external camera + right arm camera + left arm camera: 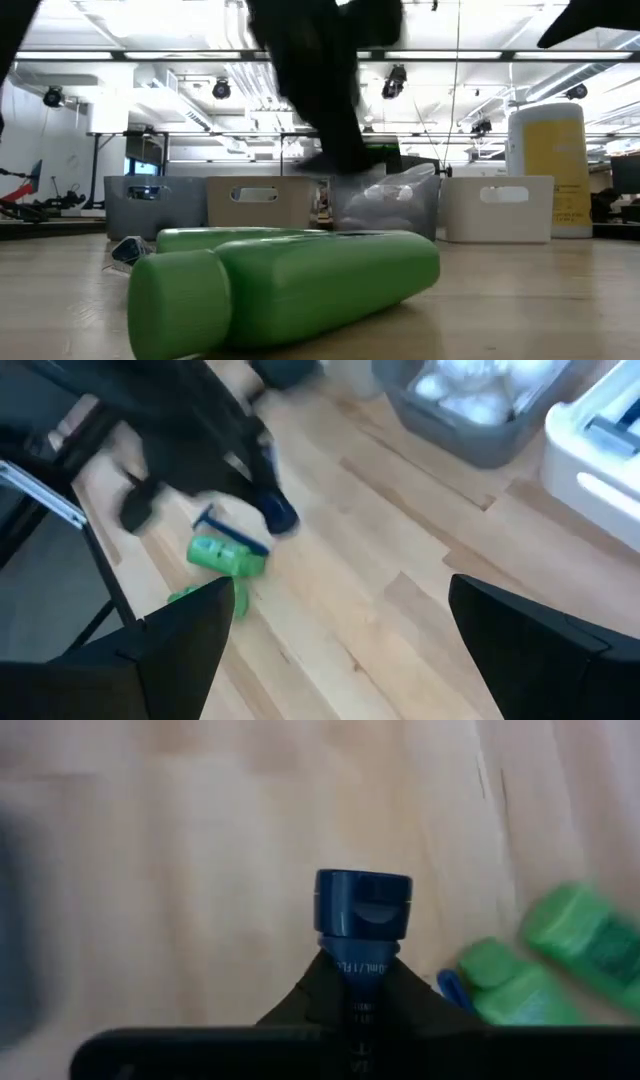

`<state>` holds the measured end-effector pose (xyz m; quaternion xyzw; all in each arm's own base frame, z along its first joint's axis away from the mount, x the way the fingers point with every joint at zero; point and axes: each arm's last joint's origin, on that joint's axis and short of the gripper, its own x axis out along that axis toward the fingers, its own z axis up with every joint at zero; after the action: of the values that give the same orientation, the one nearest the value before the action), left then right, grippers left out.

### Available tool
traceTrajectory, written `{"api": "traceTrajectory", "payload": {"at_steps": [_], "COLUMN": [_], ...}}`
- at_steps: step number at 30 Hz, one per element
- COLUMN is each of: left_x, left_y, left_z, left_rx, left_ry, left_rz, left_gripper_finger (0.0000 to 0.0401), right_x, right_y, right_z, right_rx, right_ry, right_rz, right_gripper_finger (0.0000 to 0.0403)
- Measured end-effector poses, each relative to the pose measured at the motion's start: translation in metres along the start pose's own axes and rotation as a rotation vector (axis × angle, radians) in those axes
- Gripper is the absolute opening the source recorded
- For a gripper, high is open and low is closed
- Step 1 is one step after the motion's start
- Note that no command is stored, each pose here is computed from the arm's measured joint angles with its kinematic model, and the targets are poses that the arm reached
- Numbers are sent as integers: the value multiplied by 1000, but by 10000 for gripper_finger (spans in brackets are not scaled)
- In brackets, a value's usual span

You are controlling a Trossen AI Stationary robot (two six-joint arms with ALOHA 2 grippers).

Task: Pick & Place Travel size toiletries
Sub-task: Put the blue shaver cream into the left black bin, then put the blue razor into the white bin

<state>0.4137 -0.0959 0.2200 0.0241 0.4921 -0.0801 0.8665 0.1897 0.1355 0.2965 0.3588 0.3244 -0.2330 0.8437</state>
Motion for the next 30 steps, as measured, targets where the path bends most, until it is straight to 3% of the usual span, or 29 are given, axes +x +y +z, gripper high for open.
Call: {"api": "traceTrajectory", "payload": {"at_steps": [6, 10, 13, 17, 22, 27, 30], "left_x": [-102, -153, -164, -159, -145, -154, -179], "left_y": [13, 40, 68, 105, 137, 147, 141], "left_z": [-13, -58, -103, -158, -192, -199, -182], "left_rx": [-382, -727, -956, -1209, -1413, -1427, -1313], "left_ry": [-174, -226, -214, -213, -341, -419, -510], "left_rz": [375, 676, 786, 817, 702, 716, 634], "left_gripper_finger": [37, 40, 37, 54, 131, 226, 271], "right_x": [-10, -15, -17, -17, -15, -13, -13], "right_y": [-4, -7, -8, -8, -9, -10, -10], "right_z": [10, 16, 17, 17, 19, 22, 21], "right_rx": [20, 35, 39, 41, 52, 86, 90], "right_ry": [-124, -201, -215, -230, -235, -240, -232], "right_rz": [16, 23, 26, 21, 12, 6, 8], "right_gripper_finger": [363, 363, 364, 363, 363, 363, 364]}}
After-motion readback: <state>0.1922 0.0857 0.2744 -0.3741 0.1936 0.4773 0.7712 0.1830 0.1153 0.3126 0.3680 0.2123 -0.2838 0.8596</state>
